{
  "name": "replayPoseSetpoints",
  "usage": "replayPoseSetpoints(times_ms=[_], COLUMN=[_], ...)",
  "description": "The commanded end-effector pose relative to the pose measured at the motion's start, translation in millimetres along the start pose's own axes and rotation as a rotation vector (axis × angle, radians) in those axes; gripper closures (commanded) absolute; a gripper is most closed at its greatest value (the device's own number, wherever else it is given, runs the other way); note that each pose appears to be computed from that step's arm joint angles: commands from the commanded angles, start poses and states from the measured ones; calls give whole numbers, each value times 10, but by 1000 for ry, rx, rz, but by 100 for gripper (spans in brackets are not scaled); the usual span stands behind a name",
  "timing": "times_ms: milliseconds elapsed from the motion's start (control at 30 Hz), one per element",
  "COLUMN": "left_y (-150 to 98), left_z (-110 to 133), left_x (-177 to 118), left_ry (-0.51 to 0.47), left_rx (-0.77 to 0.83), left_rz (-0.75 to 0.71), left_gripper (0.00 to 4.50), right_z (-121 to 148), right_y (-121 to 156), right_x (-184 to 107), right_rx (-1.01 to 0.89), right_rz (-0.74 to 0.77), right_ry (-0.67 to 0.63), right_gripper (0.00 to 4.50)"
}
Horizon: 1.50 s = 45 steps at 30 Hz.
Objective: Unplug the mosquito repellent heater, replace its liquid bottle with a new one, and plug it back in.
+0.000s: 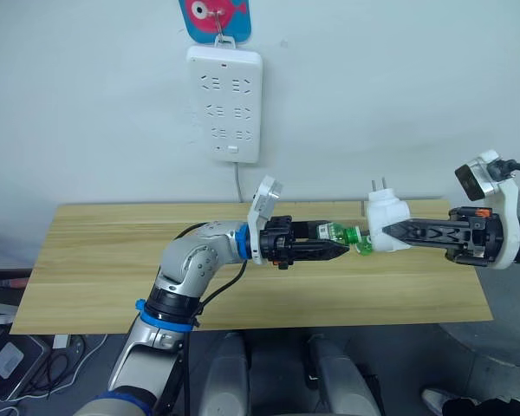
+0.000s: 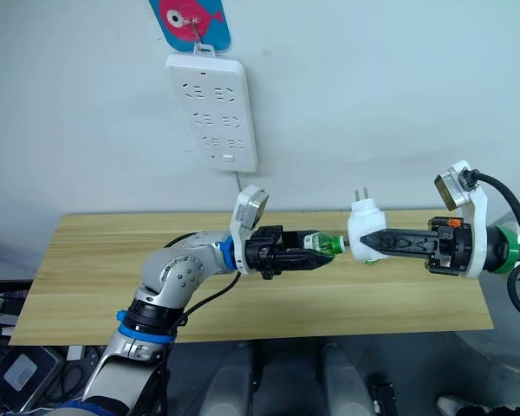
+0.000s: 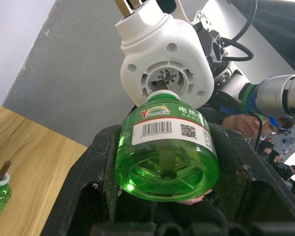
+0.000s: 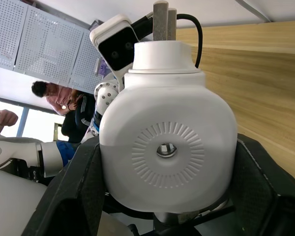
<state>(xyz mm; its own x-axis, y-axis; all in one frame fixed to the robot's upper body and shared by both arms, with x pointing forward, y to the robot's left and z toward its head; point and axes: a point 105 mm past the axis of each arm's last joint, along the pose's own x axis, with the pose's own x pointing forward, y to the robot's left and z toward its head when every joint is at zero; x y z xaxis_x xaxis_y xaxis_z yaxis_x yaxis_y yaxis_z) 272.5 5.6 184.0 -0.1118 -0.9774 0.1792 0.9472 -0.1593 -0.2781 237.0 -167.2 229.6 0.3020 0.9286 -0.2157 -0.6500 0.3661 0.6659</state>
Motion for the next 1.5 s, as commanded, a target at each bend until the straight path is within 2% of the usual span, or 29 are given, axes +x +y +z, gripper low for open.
replayPoseSetpoints(times_ms=[33,733,1000,1500], left_y=[-164,-236,-172,-197], left_z=[179,111,87,26], left_x=[123,139,190,238], left_ry=[-35,3,-2,7], left_rx=[61,67,86,76], left_rz=[-98,-139,-111,-129], left_gripper=[222,222,222,222], right_z=[-65,20,-36,-105], right_y=[77,51,147,196], right_x=[19,9,121,184], right_rx=[-6,-7,-52,-83], right_rz=[21,13,53,51], right_ry=[42,9,50,101], right_gripper=[151,151,151,151])
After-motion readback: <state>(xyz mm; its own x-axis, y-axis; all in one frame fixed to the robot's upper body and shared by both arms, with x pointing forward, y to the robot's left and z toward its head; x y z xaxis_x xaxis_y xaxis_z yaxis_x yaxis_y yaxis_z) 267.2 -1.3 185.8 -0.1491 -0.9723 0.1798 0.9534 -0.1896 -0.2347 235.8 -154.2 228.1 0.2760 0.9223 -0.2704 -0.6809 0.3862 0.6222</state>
